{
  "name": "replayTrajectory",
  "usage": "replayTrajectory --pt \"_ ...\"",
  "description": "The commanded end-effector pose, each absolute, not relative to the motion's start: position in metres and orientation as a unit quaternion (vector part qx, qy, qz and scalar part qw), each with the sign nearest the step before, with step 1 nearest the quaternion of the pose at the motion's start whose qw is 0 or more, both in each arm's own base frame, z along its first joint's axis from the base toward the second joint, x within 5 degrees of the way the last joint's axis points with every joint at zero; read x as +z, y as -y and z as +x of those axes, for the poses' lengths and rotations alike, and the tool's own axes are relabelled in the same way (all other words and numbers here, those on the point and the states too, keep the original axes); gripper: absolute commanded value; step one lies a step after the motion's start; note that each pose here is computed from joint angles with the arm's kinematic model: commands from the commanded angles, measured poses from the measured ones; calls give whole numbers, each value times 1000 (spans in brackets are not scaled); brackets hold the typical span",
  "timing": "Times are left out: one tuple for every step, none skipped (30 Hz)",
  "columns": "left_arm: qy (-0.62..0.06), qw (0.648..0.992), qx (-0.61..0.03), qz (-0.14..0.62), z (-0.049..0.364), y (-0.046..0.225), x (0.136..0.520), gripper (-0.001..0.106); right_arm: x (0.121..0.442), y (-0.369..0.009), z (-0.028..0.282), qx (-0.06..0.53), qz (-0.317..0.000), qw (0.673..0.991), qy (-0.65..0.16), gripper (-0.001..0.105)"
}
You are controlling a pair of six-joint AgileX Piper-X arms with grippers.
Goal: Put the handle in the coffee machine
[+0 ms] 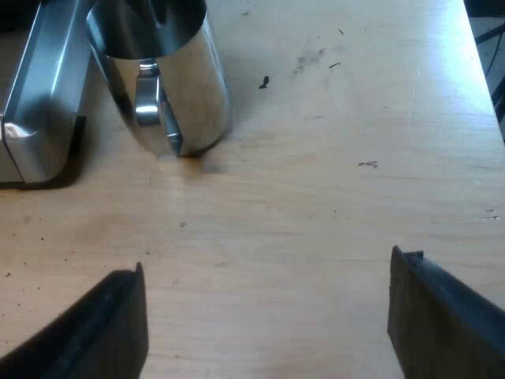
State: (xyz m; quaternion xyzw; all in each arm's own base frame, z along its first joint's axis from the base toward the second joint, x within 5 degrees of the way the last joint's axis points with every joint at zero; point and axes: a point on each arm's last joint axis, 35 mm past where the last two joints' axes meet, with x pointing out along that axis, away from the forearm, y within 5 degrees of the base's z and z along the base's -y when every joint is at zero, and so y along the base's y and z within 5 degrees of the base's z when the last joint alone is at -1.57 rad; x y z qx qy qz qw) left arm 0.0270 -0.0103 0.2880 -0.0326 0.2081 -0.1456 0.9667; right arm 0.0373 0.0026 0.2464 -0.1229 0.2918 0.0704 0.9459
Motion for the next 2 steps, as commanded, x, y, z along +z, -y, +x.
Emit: replayTrajectory --pt "-206 967 -145 -33 29 10 290 88 249 -3 38 73 -121 947 -288 66" --pt "-206 967 -145 -33 29 10 290 88 249 -3 38 73 -121 947 -288 66"
